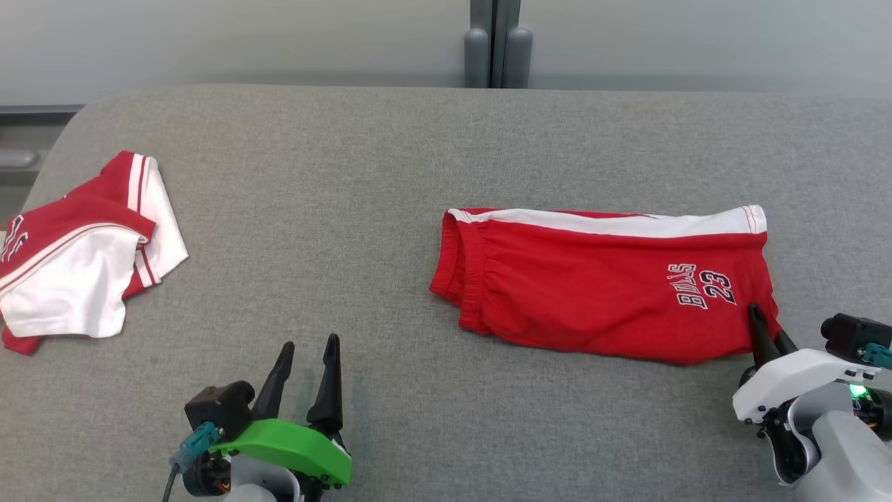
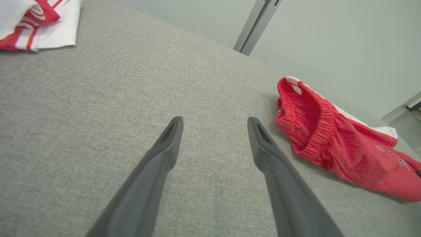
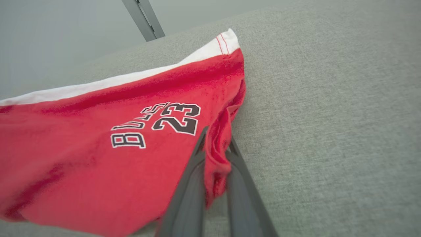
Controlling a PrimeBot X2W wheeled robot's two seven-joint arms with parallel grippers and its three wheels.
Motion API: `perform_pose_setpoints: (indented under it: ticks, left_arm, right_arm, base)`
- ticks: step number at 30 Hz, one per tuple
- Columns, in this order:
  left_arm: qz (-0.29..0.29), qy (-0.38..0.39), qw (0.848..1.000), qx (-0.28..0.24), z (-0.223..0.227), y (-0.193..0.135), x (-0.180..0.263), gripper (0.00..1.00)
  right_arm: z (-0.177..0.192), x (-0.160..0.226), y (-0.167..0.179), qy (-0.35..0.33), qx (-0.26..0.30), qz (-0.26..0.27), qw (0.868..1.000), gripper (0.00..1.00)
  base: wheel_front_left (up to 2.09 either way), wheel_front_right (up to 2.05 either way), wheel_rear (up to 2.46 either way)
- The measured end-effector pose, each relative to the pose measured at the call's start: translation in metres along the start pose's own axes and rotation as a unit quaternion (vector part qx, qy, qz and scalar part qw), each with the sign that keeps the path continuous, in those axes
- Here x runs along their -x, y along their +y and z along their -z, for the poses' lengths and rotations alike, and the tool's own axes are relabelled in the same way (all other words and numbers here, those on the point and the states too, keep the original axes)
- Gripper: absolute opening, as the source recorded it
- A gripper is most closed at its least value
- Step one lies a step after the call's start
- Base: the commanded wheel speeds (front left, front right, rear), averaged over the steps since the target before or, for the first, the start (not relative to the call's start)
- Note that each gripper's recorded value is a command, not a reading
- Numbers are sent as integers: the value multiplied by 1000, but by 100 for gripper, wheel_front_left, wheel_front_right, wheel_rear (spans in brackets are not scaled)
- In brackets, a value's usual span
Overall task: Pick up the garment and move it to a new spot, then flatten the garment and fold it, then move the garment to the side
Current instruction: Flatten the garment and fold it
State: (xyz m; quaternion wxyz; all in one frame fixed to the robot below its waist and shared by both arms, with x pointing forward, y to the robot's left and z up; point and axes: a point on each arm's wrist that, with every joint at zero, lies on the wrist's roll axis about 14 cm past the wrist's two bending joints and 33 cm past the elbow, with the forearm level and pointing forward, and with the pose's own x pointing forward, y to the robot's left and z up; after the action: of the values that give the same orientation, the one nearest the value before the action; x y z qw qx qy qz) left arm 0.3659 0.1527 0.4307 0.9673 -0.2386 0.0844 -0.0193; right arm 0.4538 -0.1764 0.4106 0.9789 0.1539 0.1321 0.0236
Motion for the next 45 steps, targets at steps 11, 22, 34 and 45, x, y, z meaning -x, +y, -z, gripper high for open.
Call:
perform_pose_setpoints:
  ticks: [11,22,34,45]
  left_arm:
    - [2,-15,1000,0,-8,-2,14,100]
    - [-23,-23,999,-6,-10,12,34,100]
    - [-35,-25,998,-43,-14,18,31,100]
    - [-5,-36,991,-131,-24,-3,12,100]
  right_arm:
    - [-55,-9,116,-86,12,-144,986,0]
    - [-14,13,250,-28,49,-315,948,68]
    - [0,35,267,-7,29,-349,937,100]
    - [-41,19,118,-90,77,-139,983,100]
  base:
    - [0,0,0]
    - [0,0,0]
    - [0,0,0]
    - [0,0,0]
